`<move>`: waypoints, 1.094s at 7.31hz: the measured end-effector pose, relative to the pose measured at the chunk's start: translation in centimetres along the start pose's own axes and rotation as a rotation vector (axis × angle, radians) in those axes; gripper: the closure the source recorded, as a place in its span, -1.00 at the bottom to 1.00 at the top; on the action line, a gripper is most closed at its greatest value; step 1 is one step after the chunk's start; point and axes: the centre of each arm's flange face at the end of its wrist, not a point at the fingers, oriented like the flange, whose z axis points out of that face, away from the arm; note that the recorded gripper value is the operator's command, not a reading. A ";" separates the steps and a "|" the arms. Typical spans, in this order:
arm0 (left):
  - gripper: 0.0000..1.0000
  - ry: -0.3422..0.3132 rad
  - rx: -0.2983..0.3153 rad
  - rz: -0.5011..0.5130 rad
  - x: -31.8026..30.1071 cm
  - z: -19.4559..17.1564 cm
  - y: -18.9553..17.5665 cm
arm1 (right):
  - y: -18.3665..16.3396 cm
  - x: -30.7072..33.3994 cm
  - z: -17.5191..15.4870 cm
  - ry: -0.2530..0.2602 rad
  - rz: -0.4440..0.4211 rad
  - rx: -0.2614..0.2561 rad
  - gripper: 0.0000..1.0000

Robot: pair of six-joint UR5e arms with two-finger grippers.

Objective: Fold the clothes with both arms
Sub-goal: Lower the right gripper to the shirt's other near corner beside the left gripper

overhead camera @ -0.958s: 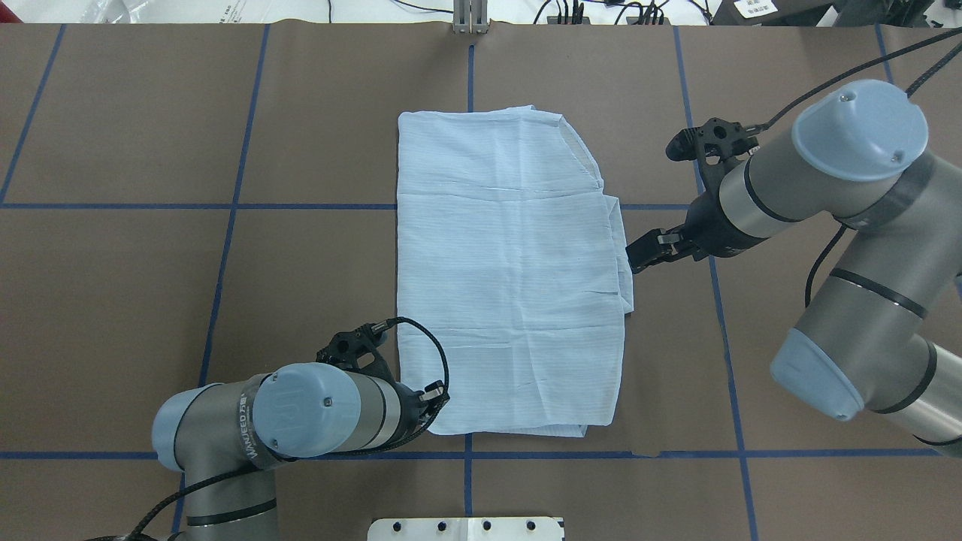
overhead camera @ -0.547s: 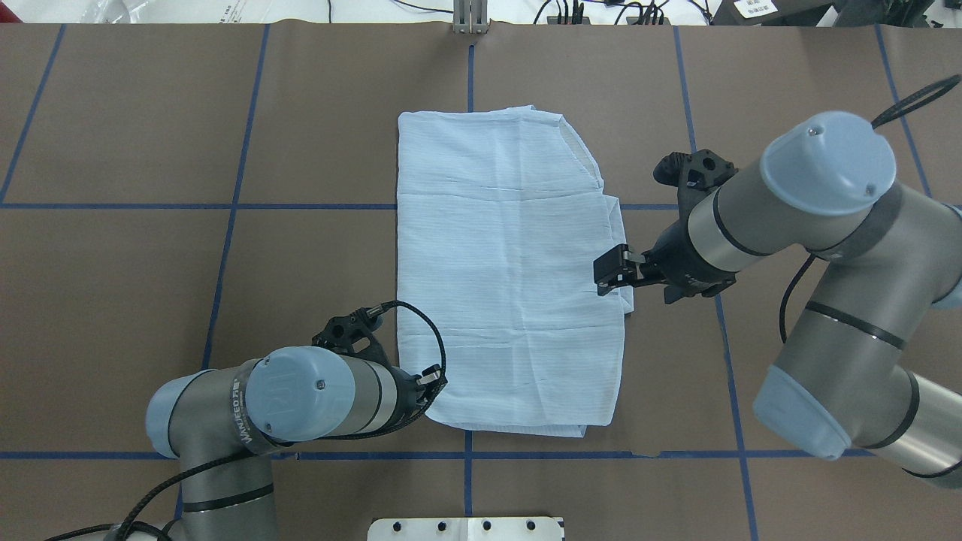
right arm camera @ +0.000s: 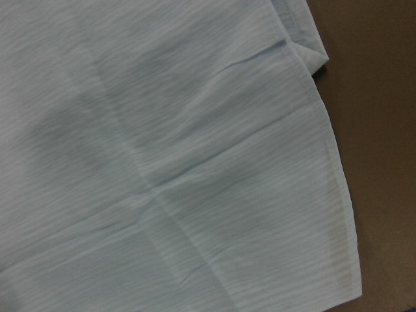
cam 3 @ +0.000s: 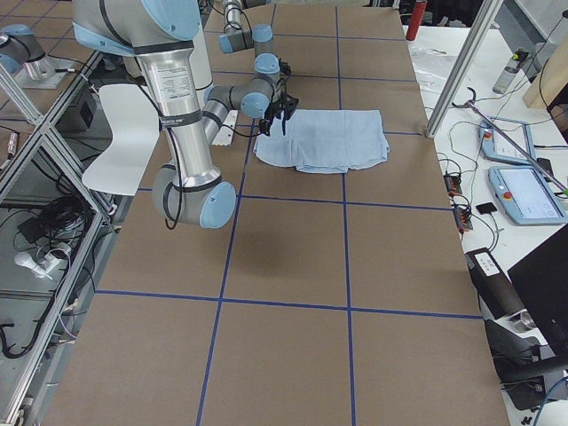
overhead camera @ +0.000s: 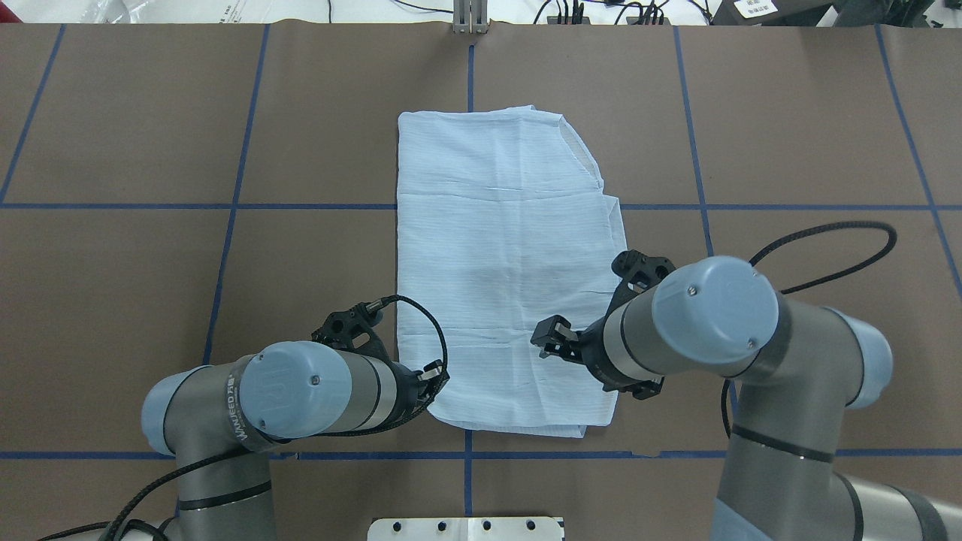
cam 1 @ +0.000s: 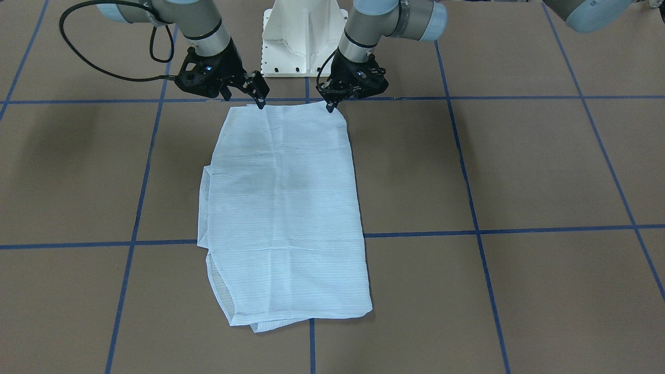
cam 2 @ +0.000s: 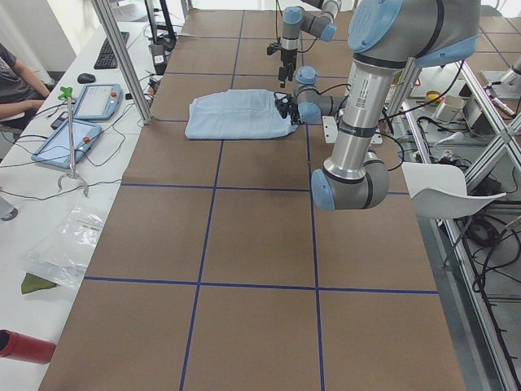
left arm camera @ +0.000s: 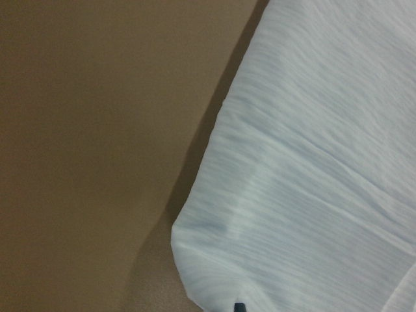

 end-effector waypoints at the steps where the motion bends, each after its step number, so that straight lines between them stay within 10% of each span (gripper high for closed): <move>1: 1.00 0.007 -0.002 0.000 0.1 -0.4 0.0 | 1.6 0.3 1.5 0.040 0.060 0.022 -0.99; 8: 1.00 0.006 -0.004 0.001 0.1 -0.3 0.2 | 4.3 0.0 8.4 0.167 0.172 0.102 -1.00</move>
